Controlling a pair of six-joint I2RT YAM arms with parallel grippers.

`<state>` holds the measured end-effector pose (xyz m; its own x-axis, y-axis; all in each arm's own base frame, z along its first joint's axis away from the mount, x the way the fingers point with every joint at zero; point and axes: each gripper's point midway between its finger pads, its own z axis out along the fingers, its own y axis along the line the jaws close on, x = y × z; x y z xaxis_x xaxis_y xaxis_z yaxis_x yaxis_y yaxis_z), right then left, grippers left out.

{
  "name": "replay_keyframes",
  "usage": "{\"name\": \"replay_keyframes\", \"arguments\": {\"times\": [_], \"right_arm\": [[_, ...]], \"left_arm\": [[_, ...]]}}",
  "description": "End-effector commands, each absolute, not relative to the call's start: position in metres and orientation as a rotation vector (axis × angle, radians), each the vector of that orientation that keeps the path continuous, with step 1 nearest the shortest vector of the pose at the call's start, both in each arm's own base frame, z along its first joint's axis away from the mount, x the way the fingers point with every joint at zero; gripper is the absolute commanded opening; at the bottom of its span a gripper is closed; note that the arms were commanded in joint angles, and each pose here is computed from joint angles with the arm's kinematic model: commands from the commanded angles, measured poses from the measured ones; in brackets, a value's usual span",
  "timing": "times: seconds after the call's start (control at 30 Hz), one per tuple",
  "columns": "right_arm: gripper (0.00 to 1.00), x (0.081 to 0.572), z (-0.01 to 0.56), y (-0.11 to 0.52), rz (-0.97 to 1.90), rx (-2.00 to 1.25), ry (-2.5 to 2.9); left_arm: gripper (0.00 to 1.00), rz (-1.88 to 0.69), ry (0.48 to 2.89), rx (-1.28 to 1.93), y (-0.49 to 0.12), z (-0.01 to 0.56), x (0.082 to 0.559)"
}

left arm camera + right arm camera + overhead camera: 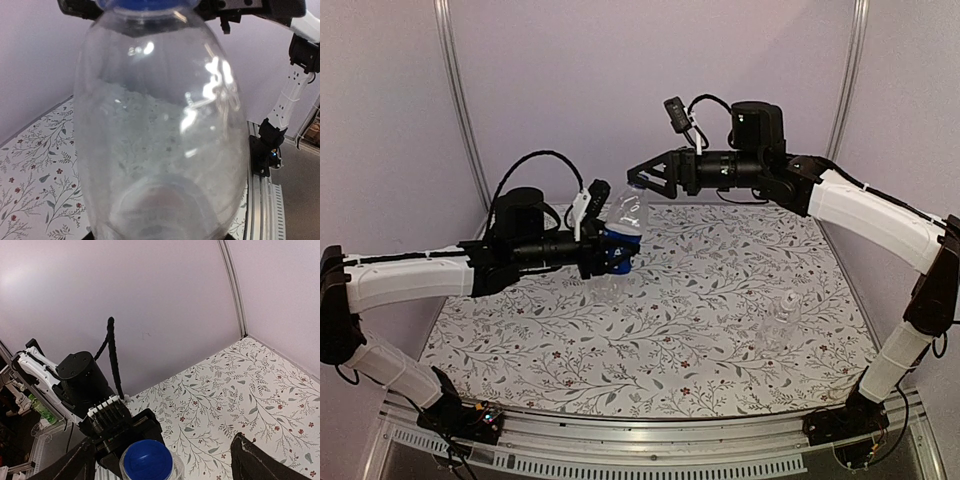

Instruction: Unscrew the bottle caps

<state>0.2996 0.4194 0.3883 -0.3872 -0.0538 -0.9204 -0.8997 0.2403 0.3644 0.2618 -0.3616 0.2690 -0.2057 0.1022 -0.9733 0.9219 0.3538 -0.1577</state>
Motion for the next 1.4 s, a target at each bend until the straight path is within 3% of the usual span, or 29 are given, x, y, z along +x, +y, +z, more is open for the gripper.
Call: {"name": "replay_keyframes", "arguments": {"times": [0.0, 0.57, 0.87, 1.17, 1.37], "right_arm": [[0.88, 0.308, 0.416, 0.419, 1.249, -0.785, 1.613], [0.74, 0.306, 0.405, 0.442, 1.284, -0.782, 1.63], [0.53, 0.302, 0.401, 0.446, 1.311, -0.8, 1.63], [0.41, 0.301, 0.393, 0.445, 1.311, -0.805, 1.648], [0.41, 0.302, 0.39, 0.446, 1.302, -0.803, 1.657]], "left_arm": [[0.34, -1.037, 1.576, 0.908, -0.366, 0.273, 0.26], [0.34, -1.041, 1.597, 0.888, -0.367, 0.269, 0.263], [0.34, -1.036, 1.597, 0.891, -0.368, 0.269, 0.263], [0.34, -1.029, 1.591, 0.893, -0.367, 0.271, 0.263], [0.34, -1.024, 1.584, 0.893, -0.366, 0.273, 0.262]]}}
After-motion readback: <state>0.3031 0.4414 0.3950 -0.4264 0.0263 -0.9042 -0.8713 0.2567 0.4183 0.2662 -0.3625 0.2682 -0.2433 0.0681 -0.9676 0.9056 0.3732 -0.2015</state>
